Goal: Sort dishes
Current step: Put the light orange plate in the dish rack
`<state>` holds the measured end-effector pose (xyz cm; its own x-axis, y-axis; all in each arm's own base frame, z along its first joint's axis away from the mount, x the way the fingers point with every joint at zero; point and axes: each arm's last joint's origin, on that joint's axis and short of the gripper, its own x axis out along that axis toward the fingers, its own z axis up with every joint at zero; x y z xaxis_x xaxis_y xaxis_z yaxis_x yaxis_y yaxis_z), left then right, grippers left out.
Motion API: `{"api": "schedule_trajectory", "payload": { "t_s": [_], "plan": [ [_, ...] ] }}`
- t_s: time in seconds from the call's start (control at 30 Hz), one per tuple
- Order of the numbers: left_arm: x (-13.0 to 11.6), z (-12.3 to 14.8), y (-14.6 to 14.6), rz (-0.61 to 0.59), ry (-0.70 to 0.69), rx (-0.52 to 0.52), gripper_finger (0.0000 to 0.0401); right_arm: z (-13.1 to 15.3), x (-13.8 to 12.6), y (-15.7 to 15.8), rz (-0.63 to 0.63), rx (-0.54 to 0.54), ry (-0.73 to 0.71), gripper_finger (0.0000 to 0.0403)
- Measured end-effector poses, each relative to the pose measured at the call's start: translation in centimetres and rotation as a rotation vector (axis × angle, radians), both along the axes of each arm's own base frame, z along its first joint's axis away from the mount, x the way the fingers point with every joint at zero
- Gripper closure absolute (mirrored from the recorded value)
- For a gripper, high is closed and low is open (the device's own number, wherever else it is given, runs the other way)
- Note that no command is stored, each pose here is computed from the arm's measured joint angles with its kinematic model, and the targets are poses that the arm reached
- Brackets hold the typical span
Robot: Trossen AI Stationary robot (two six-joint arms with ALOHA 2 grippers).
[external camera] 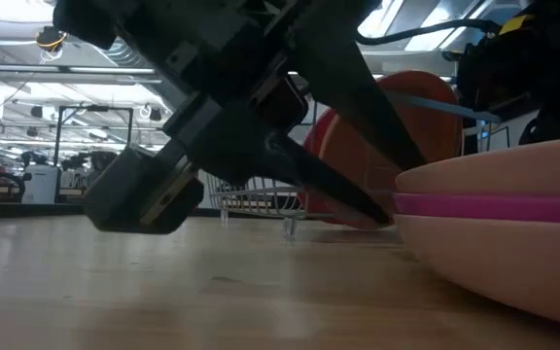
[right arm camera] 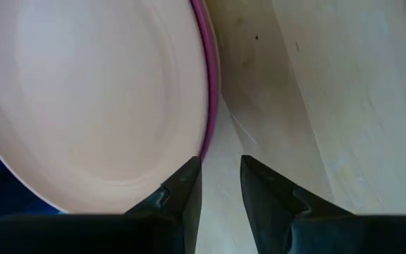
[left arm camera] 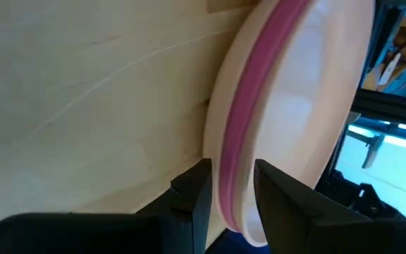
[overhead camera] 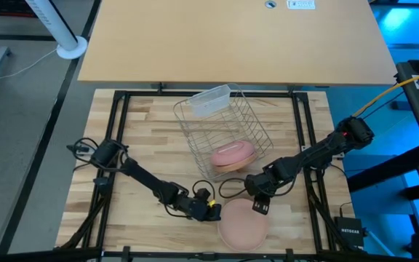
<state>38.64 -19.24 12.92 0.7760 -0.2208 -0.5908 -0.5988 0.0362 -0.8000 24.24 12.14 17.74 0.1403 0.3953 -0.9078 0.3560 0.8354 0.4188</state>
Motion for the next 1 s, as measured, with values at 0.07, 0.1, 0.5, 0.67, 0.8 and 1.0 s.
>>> {"api": "schedule_trajectory", "payload": {
  "t_s": [0.07,0.1,0.5,0.67,0.8,1.0],
  "plan": [
    [0.0,-0.3,0.0,0.005,0.007,-0.006,0.0303,0.0,0.1,0.0,-0.012,0.007,-0.007,0.0299],
    [0.0,-0.5,0.0,0.004,0.01,-0.007,0.0303,0.1,0.2,0.1,-0.012,0.012,-0.019,0.0299],
    [0.3,-0.6,0.5,0.047,0.023,-0.032,0.0303,0.2,0.4,0.2,-0.014,0.024,-0.037,0.0299],
    [0.5,-0.6,1.0,0.055,0.018,-0.028,0.0303,0.1,0.4,0.2,-0.014,0.023,-0.035,0.0299],
    [0.6,-0.6,1.1,0.059,0.018,-0.028,0.0303,0.1,0.4,0.2,-0.012,0.027,-0.033,0.0299],
    [0.6,-0.6,1.1,0.058,0.02,-0.025,0.0303,0.2,0.3,0.3,-0.002,0.051,-0.02,0.0299]
  ]
}}
